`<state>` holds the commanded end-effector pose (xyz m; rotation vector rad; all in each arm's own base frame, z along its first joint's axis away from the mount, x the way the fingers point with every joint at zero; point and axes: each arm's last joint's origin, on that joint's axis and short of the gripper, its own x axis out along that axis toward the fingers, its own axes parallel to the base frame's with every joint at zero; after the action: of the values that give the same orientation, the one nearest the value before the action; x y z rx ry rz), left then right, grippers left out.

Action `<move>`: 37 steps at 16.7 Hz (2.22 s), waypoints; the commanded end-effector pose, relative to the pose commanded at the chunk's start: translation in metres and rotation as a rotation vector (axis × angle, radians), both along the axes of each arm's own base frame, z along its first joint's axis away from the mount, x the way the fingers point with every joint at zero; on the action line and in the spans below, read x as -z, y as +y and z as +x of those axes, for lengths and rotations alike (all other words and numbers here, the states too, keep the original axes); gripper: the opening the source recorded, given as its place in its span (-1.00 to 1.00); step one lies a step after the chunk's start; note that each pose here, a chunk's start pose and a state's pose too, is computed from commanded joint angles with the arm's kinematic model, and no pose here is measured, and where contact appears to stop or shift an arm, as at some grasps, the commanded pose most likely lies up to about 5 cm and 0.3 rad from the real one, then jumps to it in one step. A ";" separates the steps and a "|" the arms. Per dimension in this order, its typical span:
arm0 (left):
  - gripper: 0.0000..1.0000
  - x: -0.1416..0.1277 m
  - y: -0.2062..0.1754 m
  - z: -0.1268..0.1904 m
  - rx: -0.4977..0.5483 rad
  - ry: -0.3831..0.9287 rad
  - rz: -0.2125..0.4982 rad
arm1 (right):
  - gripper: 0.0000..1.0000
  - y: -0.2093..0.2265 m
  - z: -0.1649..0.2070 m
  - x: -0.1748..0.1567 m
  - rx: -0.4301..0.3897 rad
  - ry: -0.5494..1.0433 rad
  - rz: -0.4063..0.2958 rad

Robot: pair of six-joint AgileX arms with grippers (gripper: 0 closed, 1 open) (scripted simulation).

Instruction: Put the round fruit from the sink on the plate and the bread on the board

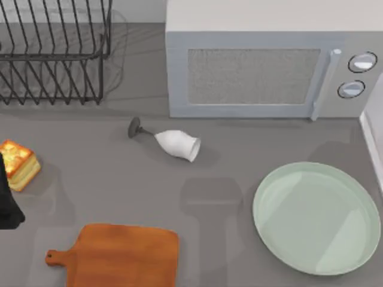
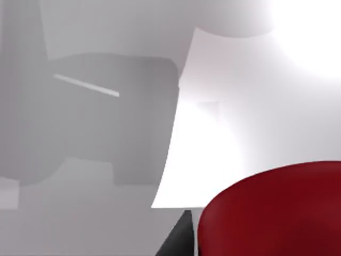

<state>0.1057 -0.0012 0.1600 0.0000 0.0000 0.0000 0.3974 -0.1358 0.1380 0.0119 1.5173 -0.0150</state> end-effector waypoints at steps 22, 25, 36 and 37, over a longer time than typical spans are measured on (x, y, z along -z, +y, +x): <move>1.00 0.000 0.000 0.000 0.000 0.000 0.000 | -1.00 0.261 -0.100 -0.115 0.053 -0.035 0.045; 1.00 0.000 0.000 0.000 0.000 0.000 0.000 | -1.00 0.278 -0.117 -0.098 0.008 0.032 0.013; 1.00 0.000 0.000 0.000 0.000 0.000 0.000 | -0.25 0.283 -0.122 -0.092 -0.007 0.053 0.002; 1.00 0.000 0.000 0.000 0.000 0.000 0.000 | -0.10 0.283 -0.122 -0.092 -0.007 0.053 0.002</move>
<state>0.1057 -0.0012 0.1600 0.0000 0.0000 0.0000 0.2756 0.1469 0.2300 0.0079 1.5708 -0.0079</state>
